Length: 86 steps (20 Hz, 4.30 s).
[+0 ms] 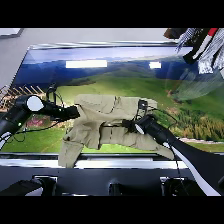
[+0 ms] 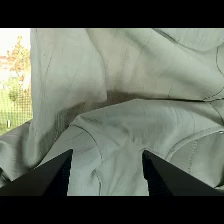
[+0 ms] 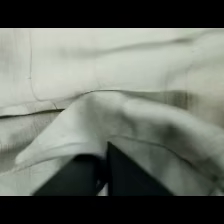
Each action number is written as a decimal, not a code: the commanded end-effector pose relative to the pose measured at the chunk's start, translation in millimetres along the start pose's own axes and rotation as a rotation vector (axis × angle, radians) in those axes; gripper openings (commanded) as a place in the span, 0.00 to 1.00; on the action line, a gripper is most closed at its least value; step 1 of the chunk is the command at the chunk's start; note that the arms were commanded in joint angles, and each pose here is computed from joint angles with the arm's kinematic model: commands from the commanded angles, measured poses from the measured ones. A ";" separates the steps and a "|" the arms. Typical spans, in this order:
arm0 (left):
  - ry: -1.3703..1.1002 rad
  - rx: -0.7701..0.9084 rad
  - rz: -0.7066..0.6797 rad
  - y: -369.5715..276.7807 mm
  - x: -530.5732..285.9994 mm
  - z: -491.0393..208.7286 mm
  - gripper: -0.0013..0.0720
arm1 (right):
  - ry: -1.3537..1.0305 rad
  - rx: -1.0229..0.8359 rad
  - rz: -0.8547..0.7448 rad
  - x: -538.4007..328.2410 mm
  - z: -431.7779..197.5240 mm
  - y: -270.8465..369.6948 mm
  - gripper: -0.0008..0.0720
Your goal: Fold the clothes and pants, and hang the long-sleeved shirts on hangers.
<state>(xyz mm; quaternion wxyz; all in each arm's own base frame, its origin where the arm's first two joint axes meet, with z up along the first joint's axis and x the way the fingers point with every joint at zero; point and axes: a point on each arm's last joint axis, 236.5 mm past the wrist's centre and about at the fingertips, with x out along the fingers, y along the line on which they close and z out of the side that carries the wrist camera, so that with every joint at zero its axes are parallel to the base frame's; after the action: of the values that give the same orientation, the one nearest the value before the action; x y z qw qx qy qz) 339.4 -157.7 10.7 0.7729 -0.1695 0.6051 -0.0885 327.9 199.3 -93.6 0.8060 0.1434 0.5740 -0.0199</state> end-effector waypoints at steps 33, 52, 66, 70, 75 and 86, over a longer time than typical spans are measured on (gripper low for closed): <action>0.095 0.111 0.201 -55.0 129.5 -85.1 0.61 | 0.184 -0.035 -0.073 -32.1 -33.4 -11.4 0.06; -0.110 0.293 0.048 -152.2 -117.8 14.7 0.04 | -0.082 -0.163 -0.023 -294.1 76.2 21.1 0.05; -0.226 0.302 -0.023 -165.0 -210.9 15.4 0.04 | -0.249 -0.107 0.143 -404.0 89.9 25.0 0.05; -0.322 0.271 0.023 -151.7 -227.4 32.4 0.04 | -0.399 -0.124 0.203 -417.6 121.8 40.8 0.05; -0.393 0.233 -0.025 -156.3 -246.9 37.9 0.04 | -0.519 -0.121 0.302 -436.5 144.0 62.0 0.05; -0.205 0.216 0.124 -130.5 -141.9 30.2 0.04 | -0.133 -0.232 -0.060 -298.5 86.8 11.6 0.05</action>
<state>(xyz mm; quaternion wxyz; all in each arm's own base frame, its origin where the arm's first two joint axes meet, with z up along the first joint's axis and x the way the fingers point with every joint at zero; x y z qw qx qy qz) 336.7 -218.6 232.6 0.8626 -0.0662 0.4922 -0.0966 312.7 154.8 263.1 0.8796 0.0744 0.4682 0.0380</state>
